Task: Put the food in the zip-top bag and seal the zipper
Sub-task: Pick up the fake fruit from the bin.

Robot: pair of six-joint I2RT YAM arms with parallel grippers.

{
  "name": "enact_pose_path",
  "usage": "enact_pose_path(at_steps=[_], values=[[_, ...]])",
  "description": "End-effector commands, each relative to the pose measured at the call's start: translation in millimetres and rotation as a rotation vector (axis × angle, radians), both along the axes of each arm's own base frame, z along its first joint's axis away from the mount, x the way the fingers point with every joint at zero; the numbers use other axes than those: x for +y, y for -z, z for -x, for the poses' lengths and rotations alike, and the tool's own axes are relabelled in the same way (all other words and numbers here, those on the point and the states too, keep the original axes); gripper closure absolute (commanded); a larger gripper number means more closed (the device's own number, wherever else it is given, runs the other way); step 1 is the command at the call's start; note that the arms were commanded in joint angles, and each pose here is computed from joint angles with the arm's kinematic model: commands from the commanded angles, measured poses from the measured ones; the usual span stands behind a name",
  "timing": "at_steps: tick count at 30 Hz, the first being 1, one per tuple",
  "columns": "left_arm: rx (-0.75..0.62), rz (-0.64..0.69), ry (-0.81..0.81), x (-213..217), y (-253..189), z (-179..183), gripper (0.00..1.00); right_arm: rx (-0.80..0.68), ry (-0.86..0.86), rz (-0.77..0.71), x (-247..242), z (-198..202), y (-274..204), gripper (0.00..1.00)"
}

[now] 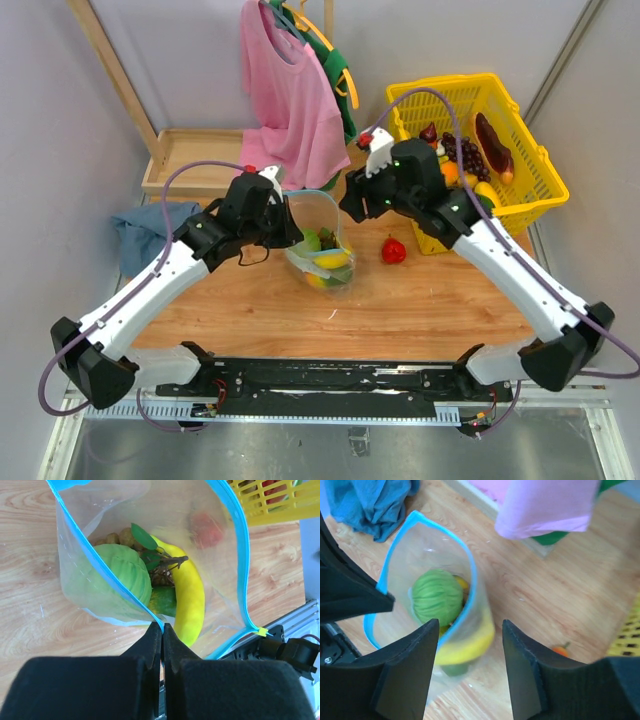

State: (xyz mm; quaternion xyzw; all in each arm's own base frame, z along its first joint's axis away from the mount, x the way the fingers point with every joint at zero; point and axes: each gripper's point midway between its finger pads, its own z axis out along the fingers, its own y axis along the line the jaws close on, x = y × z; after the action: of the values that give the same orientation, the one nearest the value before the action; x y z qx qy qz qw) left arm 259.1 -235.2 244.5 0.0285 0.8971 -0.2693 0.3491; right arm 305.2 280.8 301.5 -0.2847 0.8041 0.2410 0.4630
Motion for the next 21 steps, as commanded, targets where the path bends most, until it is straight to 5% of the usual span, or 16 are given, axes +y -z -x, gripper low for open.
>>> enact_pose_path(at_steps=[1, 6, 21], values=[[-0.099, 0.038, -0.029, 5.5, -17.1, -4.4, 1.0, -0.09, 0.096, 0.065, -57.1, -2.7, -22.5, 0.42], [-0.121, 0.059, -0.011, 3.1, -17.7, -3.2, 1.0, -0.134, 0.269, 0.186, -120.2, -15.8, -30.0, 0.26], [-0.164, 0.066, 0.008, 6.1, -21.3, 0.3, 1.0, 0.133, 0.676, 0.174, -268.7, -74.0, 16.6, 0.25]])
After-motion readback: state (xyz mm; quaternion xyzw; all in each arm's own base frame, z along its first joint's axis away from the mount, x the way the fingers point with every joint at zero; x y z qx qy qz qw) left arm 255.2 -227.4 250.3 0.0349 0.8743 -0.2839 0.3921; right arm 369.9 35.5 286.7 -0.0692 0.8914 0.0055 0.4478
